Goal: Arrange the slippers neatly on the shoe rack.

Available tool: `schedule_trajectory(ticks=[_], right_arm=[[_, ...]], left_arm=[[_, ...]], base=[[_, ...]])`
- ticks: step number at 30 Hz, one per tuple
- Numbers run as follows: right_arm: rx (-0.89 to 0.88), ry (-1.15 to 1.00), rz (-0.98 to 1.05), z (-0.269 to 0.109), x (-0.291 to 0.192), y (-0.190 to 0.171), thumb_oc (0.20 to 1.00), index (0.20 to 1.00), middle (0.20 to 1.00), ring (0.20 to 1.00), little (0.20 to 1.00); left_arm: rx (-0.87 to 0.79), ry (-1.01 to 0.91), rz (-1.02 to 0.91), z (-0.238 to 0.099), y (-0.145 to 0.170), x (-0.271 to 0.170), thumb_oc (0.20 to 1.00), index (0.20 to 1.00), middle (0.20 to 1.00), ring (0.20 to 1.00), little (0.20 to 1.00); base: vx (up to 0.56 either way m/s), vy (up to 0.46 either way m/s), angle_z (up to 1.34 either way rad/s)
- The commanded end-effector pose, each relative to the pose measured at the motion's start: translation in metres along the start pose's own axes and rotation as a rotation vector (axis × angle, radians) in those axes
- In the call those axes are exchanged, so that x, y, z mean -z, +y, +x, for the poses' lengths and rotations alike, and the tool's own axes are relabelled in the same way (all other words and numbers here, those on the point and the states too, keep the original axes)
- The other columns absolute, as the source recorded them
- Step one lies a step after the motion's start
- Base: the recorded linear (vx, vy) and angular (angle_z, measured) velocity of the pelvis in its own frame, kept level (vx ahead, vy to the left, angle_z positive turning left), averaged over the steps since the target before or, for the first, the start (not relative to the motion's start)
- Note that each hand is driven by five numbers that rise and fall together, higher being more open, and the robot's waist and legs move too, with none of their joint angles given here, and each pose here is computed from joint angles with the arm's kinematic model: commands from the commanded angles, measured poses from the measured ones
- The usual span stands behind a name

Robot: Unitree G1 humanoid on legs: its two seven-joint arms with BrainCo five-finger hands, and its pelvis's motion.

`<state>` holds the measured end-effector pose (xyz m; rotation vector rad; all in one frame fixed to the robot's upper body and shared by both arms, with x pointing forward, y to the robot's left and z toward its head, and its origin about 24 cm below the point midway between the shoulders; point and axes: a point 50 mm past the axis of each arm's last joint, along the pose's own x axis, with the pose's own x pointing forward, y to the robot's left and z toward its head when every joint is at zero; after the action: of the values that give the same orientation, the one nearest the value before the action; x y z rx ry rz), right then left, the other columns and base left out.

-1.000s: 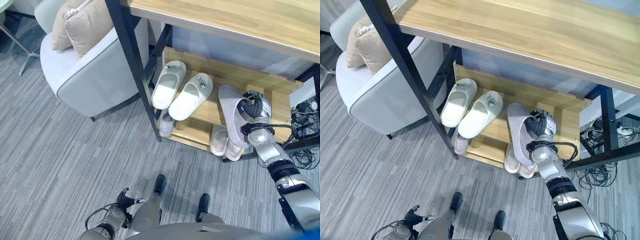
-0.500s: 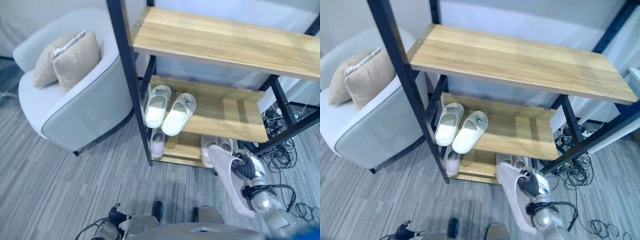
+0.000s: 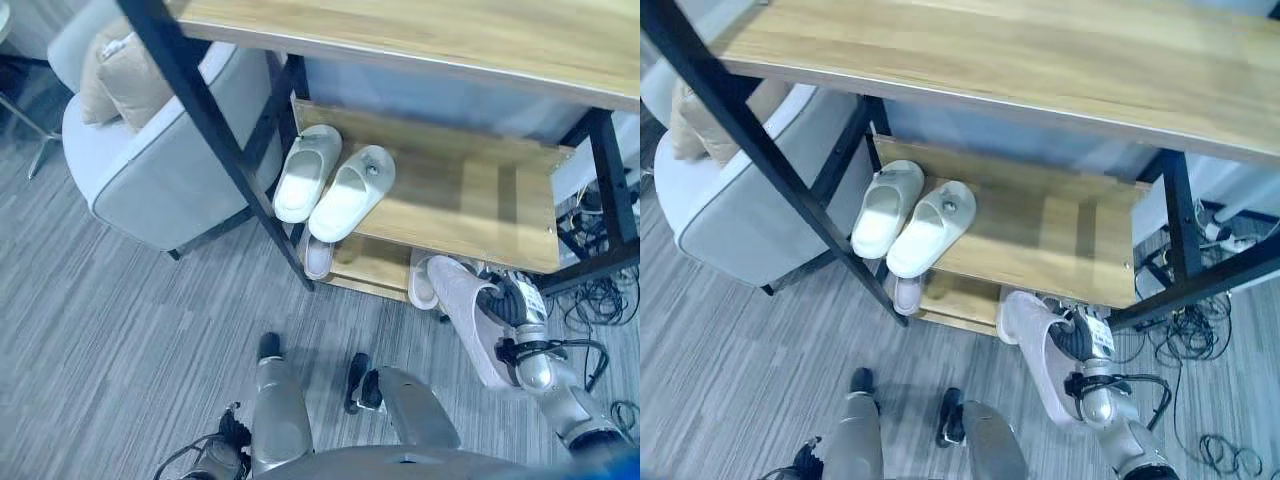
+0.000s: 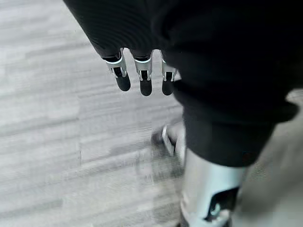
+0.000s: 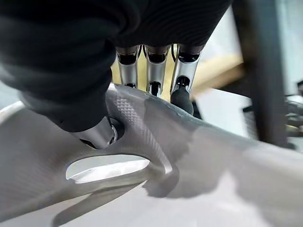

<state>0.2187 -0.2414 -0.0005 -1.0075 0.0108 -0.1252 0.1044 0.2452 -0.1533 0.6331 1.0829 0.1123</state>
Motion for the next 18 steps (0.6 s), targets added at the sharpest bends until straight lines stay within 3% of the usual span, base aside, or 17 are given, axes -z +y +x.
schedule_trajectory(ticks=[1, 6, 13, 16, 18], right_arm=[[0.058, -0.105, 0.096, 0.009, -0.028, -0.005, 0.2, 0.2, 0.2, 0.2, 0.2], [0.085, -0.194, 0.109, 0.023, -0.048, -0.009, 0.2, 0.2, 0.2, 0.2, 0.2], [0.25, -0.382, 0.075, 0.077, -0.098, -0.052, 0.2, 0.2, 0.2, 0.2, 0.2], [0.371, -0.426, 0.048, 0.11, -0.122, -0.089, 0.2, 0.2, 0.2, 0.2, 0.2], [0.491, -0.425, -0.017, 0.141, -0.142, -0.133, 0.2, 0.2, 0.2, 0.2, 0.2]], left_arm=[[-0.079, -0.1, -0.055, 0.006, 0.017, -0.026, 1.0, 1.0, 1.0, 1.0, 1.0], [-0.12, -0.164, -0.09, 0.01, 0.028, -0.046, 1.0, 1.0, 1.0, 1.0, 1.0], [-0.164, -0.283, -0.164, 0.012, 0.049, -0.079, 1.0, 1.0, 1.0, 1.0, 1.0], [-0.172, -0.353, -0.217, 0.01, 0.057, -0.092, 1.0, 1.0, 1.0, 1.0, 1.0], [-0.207, -0.429, -0.292, 0.005, 0.07, -0.104, 1.0, 1.0, 1.0, 1.0, 1.0]], base=[[-0.07, 0.226, -0.19], [-0.03, 0.096, -0.26], [-0.08, 0.015, 0.06], [-0.08, 0.032, 0.1], [0.0, 0.036, 0.11]])
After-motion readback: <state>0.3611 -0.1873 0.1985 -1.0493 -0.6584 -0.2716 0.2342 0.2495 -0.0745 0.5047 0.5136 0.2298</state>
